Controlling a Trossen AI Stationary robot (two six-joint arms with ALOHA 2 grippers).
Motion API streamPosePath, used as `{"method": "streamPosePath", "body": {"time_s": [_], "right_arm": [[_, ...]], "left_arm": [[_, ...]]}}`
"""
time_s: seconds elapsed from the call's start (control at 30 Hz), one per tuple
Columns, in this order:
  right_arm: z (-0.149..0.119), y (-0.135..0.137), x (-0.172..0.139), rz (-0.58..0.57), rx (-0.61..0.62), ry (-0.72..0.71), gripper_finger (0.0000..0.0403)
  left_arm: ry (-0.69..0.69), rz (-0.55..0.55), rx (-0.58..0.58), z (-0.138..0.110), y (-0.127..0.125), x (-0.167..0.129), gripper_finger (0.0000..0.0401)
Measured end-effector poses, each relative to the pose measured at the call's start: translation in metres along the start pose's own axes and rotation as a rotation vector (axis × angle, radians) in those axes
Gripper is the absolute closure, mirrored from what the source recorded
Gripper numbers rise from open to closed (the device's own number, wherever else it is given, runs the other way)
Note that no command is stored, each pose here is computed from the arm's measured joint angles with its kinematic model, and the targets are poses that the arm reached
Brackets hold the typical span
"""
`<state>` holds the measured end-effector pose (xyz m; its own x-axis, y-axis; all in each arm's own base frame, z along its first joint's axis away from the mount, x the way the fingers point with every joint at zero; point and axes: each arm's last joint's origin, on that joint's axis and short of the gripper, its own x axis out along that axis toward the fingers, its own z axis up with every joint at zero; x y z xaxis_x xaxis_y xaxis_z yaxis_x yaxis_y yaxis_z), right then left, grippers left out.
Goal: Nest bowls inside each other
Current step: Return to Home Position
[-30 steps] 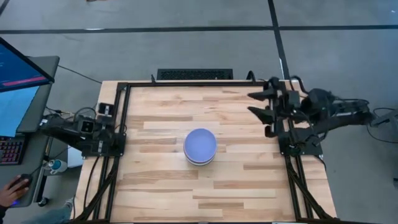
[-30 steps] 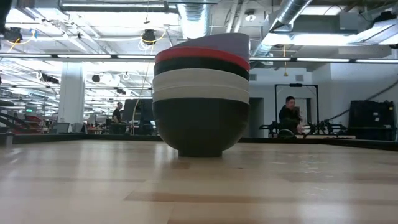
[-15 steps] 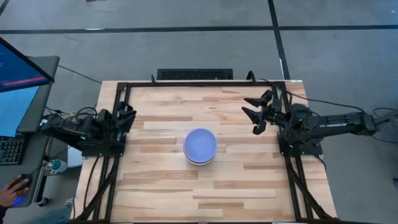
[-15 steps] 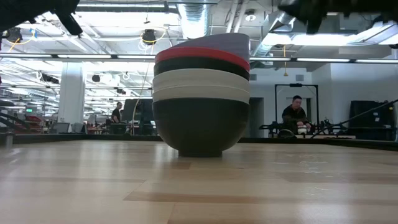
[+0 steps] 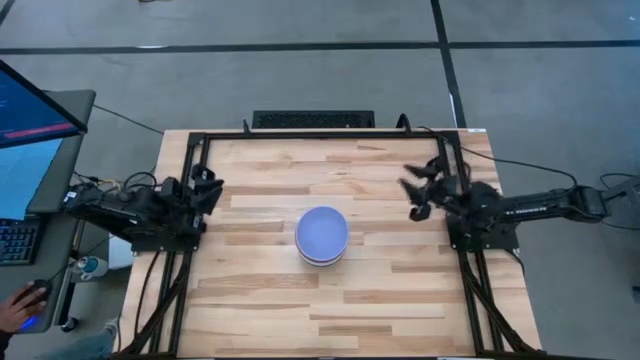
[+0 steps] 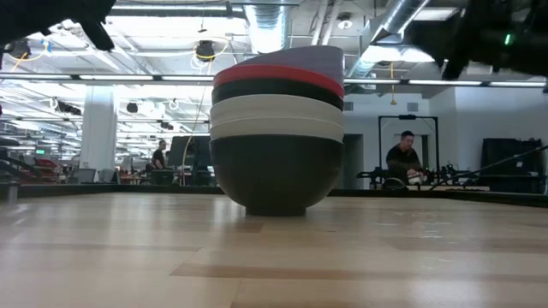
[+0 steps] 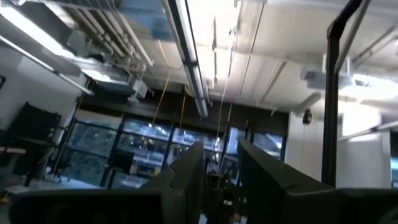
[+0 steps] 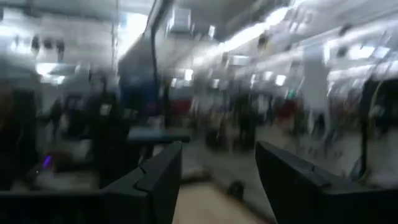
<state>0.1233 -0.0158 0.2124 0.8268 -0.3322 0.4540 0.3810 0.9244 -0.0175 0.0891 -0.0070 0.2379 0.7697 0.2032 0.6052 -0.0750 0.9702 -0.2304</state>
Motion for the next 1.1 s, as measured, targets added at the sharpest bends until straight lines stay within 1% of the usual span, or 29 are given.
{"method": "streamPosePath", "body": {"time_s": [0.07, 0.17, 0.27, 0.4, 0.57, 0.6, 0.7, 0.73, 0.9, 1.1], "right_arm": [[-0.015, 0.002, -0.003, 0.02, 0.011, 0.143, 0.0175], [-0.027, 0.005, -0.006, 0.04, 0.056, 0.288, 0.0175], [-0.046, 0.007, -0.014, 0.053, 0.053, 0.485, 0.0175], [-0.067, 0.006, -0.027, 0.06, -0.002, 0.733, 0.0174], [-0.084, 0.004, -0.045, 0.076, -0.087, 0.979, 0.0174], [-0.085, 0.003, -0.048, 0.078, -0.097, 1.009, 0.0174], [-0.086, 0.004, -0.047, 0.083, -0.095, 1.011, 0.0175], [-0.086, 0.004, -0.046, 0.082, -0.095, 1.009, 0.0175], [-0.086, 0.004, -0.046, 0.081, -0.096, 1.012, 0.0174], [-0.086, 0.004, -0.046, 0.081, -0.097, 1.013, 0.0174]], "left_arm": [[0.033, -0.002, 0.011, -0.003, 0.0, 0.0, 0.0312], [0.122, 0.0, 0.043, -0.012, 0.0, -0.001, 0.0312], [0.209, 0.001, 0.075, -0.021, 0.001, -0.002, 0.0312], [0.374, 0.002, 0.135, -0.037, 0.003, -0.007, 0.0312], [0.628, 0.005, 0.229, -0.059, 0.008, -0.019, 0.0312], [0.682, 0.005, 0.249, -0.063, 0.009, -0.022, 0.0312], [0.858, 0.007, 0.313, -0.075, 0.013, -0.035, 0.0312], [0.883, 0.003, 0.321, -0.075, 0.014, -0.035, 0.0312], [0.929, -0.027, 0.34, -0.078, 0.013, -0.036, 0.0313], [0.943, -0.019, 0.331, -0.078, 0.013, -0.037, 0.0313]]}}
